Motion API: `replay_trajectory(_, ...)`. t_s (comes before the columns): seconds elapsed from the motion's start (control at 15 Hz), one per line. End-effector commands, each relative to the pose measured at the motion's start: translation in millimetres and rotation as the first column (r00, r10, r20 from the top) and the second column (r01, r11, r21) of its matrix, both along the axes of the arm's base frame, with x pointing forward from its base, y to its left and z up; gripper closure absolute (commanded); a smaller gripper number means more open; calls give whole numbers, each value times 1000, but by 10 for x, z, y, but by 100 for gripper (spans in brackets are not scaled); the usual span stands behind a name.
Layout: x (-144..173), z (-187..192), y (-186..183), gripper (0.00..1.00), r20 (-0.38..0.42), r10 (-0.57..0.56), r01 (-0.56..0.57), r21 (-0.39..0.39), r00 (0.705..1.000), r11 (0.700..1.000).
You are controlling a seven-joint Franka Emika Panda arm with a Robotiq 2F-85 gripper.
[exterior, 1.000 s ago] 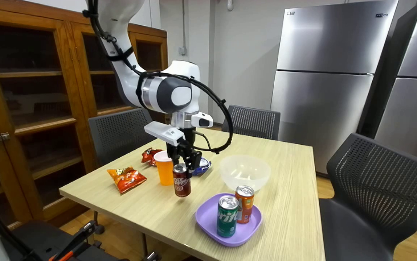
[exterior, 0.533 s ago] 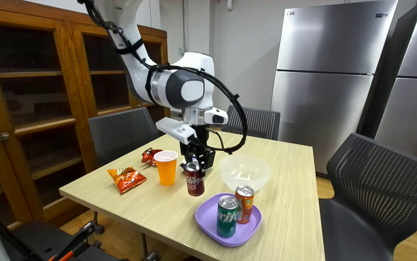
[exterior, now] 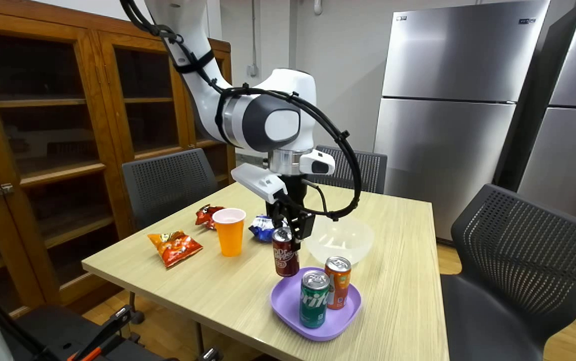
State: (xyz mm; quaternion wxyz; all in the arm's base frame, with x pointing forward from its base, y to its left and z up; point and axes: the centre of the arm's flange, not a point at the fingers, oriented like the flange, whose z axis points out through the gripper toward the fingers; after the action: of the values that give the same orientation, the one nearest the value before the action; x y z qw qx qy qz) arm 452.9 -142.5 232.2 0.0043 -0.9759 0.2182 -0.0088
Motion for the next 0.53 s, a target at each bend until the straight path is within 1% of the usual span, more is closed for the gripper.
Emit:
replay_trajectory(0.0, -15, 121, -111, 62, 3, -42, 42, 3, 999, 999)
replay_trajectory(0.47, 34, 101, -256, 62, 0, -73, 73, -1, 997, 997)
